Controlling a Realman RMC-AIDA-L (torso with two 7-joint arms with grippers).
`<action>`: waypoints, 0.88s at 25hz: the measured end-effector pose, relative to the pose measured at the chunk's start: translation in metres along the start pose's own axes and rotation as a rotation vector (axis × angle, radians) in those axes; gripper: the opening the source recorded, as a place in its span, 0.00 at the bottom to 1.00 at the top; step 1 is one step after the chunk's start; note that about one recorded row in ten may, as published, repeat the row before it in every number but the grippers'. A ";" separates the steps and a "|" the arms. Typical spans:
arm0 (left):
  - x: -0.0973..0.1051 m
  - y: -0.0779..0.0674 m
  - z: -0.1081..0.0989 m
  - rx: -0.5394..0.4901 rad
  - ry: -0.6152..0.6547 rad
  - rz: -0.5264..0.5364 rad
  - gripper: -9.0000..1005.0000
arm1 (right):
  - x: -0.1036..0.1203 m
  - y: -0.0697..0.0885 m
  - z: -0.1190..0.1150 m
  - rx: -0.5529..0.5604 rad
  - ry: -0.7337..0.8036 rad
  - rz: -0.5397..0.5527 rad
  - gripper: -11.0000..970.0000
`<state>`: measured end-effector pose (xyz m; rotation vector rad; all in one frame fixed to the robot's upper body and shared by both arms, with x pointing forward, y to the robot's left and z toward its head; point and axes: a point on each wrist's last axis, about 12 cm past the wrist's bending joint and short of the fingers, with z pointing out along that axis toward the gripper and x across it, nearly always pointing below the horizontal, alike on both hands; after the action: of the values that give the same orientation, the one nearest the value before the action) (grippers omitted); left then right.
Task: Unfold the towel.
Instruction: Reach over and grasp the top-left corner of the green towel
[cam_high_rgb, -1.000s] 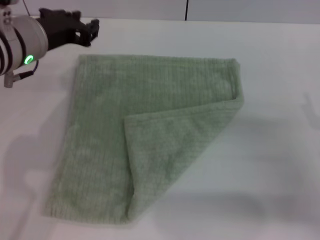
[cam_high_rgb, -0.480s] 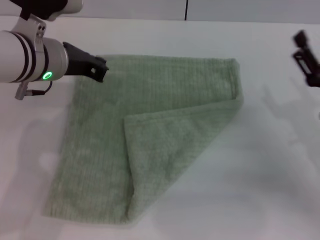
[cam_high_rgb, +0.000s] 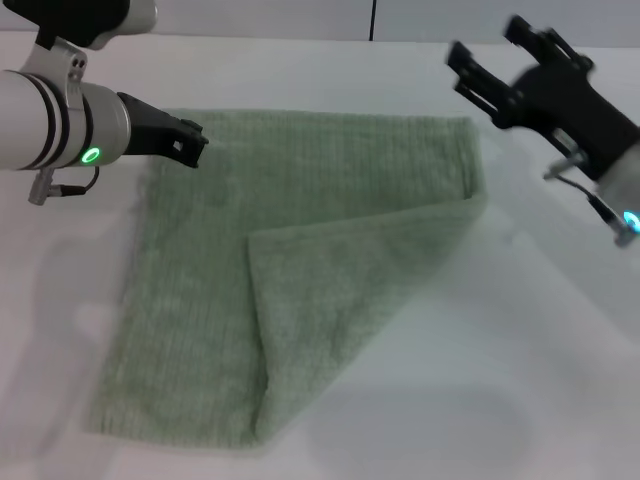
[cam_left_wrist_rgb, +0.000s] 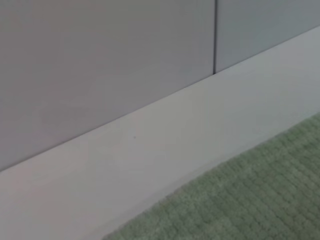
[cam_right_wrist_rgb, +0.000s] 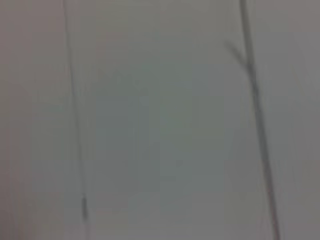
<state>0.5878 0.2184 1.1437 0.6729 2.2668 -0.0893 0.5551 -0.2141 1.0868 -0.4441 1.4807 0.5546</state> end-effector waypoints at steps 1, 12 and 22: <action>0.000 0.000 0.000 0.000 0.000 0.000 0.01 | -0.007 0.003 0.006 -0.012 0.026 -0.006 0.81; -0.004 0.004 0.000 -0.004 -0.001 -0.009 0.01 | -0.108 0.042 0.043 0.154 0.493 -0.234 0.81; -0.004 0.009 0.004 -0.025 0.017 -0.001 0.01 | -0.125 0.061 0.056 -0.169 0.760 -0.071 0.81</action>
<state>0.5968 0.2234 1.1452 0.6621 2.2810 -0.0551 0.5630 -0.1414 1.2176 -0.9044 2.1349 0.4754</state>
